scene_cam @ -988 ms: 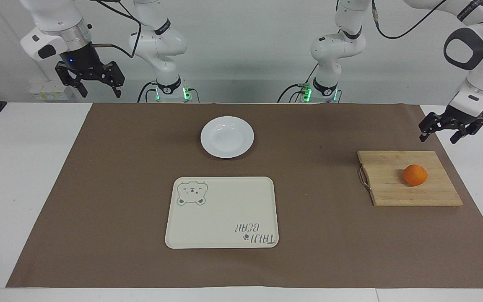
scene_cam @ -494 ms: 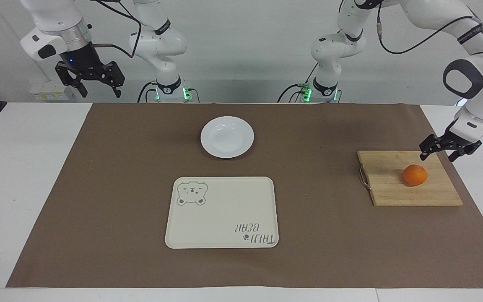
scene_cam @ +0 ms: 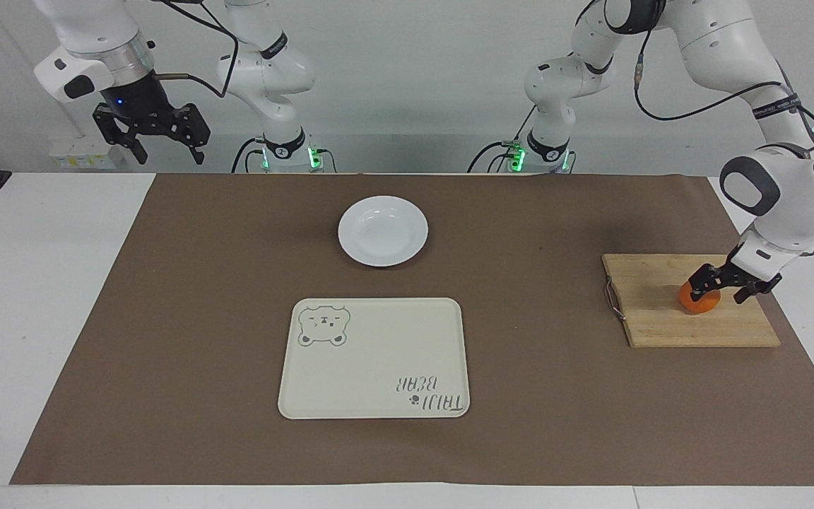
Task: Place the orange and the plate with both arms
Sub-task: 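Lower the left gripper onto the orange and close it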
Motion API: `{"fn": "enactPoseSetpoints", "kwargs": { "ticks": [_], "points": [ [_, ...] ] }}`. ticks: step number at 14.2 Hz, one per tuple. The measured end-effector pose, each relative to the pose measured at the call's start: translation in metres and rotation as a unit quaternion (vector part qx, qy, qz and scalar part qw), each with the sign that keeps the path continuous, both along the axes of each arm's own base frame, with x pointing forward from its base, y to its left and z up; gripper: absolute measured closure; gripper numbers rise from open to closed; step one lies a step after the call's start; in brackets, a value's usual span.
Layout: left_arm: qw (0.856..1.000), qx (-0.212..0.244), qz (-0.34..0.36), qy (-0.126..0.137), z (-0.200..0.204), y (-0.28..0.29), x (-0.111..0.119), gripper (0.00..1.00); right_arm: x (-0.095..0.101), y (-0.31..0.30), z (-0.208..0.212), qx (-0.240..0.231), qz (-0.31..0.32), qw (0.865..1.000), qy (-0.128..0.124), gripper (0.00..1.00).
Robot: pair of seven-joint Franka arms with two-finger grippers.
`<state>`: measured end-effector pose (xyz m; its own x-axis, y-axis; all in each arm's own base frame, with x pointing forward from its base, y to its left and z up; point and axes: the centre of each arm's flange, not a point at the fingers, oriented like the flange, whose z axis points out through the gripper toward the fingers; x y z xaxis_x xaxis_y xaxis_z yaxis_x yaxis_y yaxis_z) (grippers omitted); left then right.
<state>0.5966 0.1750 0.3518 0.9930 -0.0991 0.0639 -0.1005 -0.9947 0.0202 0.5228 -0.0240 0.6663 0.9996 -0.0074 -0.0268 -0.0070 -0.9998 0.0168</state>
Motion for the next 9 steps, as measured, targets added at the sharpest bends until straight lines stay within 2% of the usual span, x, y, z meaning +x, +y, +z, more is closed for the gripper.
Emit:
{"fn": "enactPoseSetpoints", "kwargs": {
  "ticks": [4,6,9],
  "points": [
    [1.0,-0.009,0.014,-0.003,-0.019,0.002,-0.013,0.0,0.0,0.0,0.0,0.0,0.0,1.0,0.0,0.0],
    [1.0,-0.009,0.014,-0.005,-0.016,0.001,-0.014,0.23,0.0,0.0,0.0,0.0,0.0,1.0,0.0,0.0],
    [1.0,-0.009,0.008,-0.007,-0.014,-0.004,-0.013,0.23,0.0,0.0,0.0,0.0,0.0,1.0,0.0,0.0]
  ]
}}
